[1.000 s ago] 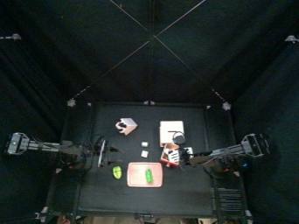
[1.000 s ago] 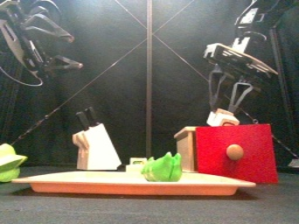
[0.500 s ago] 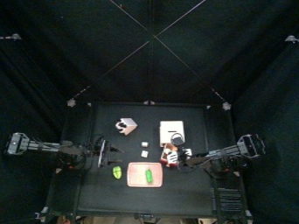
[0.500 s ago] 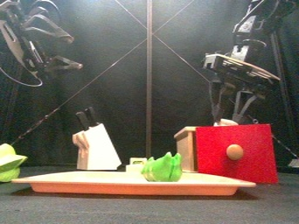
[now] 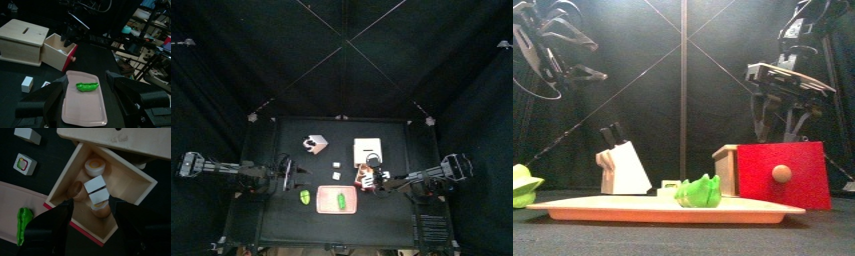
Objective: Put sushi piece in drawer
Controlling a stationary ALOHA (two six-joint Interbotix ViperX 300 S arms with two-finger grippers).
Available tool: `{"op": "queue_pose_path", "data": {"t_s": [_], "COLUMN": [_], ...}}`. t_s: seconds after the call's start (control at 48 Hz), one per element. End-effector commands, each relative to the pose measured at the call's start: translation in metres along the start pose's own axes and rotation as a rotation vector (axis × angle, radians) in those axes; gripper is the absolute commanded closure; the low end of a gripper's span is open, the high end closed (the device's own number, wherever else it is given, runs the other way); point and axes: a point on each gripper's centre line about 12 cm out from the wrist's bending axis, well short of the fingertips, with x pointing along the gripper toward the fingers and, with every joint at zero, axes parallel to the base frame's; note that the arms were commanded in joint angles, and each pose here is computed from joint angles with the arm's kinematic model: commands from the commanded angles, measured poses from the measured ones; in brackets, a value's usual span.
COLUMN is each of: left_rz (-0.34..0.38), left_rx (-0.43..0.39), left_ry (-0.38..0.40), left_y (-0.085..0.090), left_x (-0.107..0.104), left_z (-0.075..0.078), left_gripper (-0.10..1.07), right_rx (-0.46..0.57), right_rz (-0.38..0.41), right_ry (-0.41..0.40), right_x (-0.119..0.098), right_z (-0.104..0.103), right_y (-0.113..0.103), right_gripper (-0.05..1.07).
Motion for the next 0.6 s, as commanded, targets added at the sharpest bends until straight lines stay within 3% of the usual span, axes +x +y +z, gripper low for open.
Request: {"op": "queue_pose_path", "data": {"t_s": [0.0,0.292,0.583], "left_rz": [-0.002,-0.002,0.0], "left_rx": [0.001,0.001,0.001], "left_ry": [-0.014,-0.014,-0.014], "left_y": [-0.001,-0.001,0.0], "left_x": [0.001,0.001,0.001], "left_z": [0.005,0.005,0.005], "left_gripper": [0.03,0.03,0.03], "right_rx": [0.011,0.007,0.015], "right_rz": [0.036,0.048,0.159], "right_ry": [-0.008,-0.017,-0.027], "right_x": [-0.009,-0.01,-0.019], "right_z": [0.005,0.007,0.016], "right_y": [0.008,0.01,0.031], "right_gripper": [0.12,0.12,0.13]}}
